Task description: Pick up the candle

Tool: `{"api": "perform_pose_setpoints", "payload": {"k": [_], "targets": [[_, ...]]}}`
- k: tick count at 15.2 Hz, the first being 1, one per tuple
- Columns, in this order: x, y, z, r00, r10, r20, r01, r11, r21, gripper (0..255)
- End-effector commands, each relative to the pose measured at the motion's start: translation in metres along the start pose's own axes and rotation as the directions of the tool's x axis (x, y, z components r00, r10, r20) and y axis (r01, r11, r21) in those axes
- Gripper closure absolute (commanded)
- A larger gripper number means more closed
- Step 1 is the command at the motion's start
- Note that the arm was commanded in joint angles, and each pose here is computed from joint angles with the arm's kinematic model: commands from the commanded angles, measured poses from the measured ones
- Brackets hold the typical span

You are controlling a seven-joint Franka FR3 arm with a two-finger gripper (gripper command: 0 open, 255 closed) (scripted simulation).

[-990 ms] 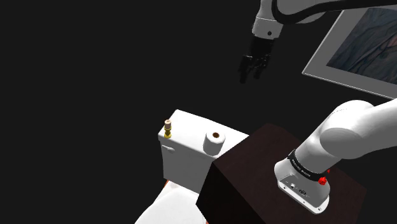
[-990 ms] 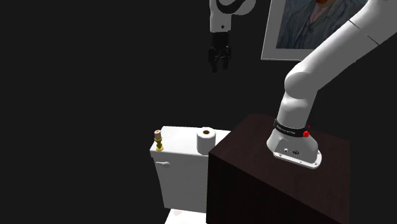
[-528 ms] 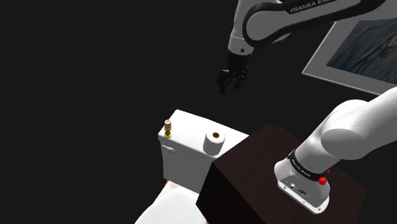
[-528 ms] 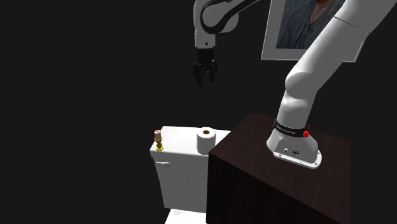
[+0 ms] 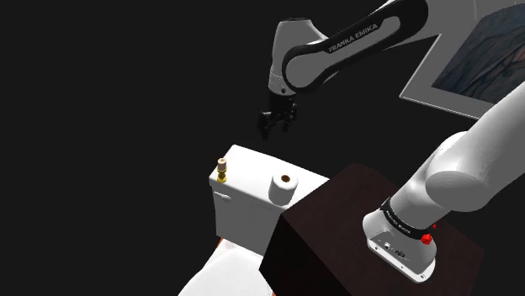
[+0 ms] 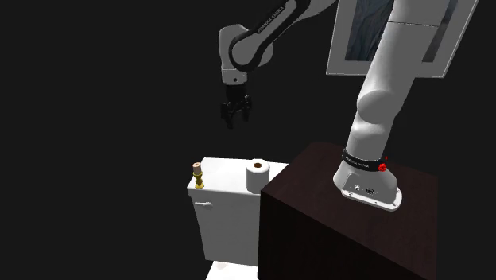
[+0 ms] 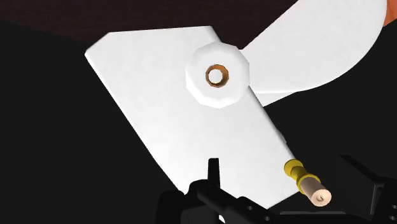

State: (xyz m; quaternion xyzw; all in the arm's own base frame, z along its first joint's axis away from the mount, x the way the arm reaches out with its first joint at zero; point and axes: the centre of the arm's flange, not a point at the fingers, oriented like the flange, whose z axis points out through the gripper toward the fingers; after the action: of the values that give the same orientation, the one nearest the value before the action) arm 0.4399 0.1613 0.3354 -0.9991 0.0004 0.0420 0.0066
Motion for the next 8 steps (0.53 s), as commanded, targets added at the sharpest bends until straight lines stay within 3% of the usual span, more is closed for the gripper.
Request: {"api": "perform_pose_setpoints", "payload": {"k": [1,8], "targets": [[0.013,-0.014,0.020,1.000,-0.001,-0.004,0.001,1.000,-0.004,0],[0.060,-0.064,0.082,1.000,-0.006,-0.013,0.006,1.000,-0.022,0]]}}
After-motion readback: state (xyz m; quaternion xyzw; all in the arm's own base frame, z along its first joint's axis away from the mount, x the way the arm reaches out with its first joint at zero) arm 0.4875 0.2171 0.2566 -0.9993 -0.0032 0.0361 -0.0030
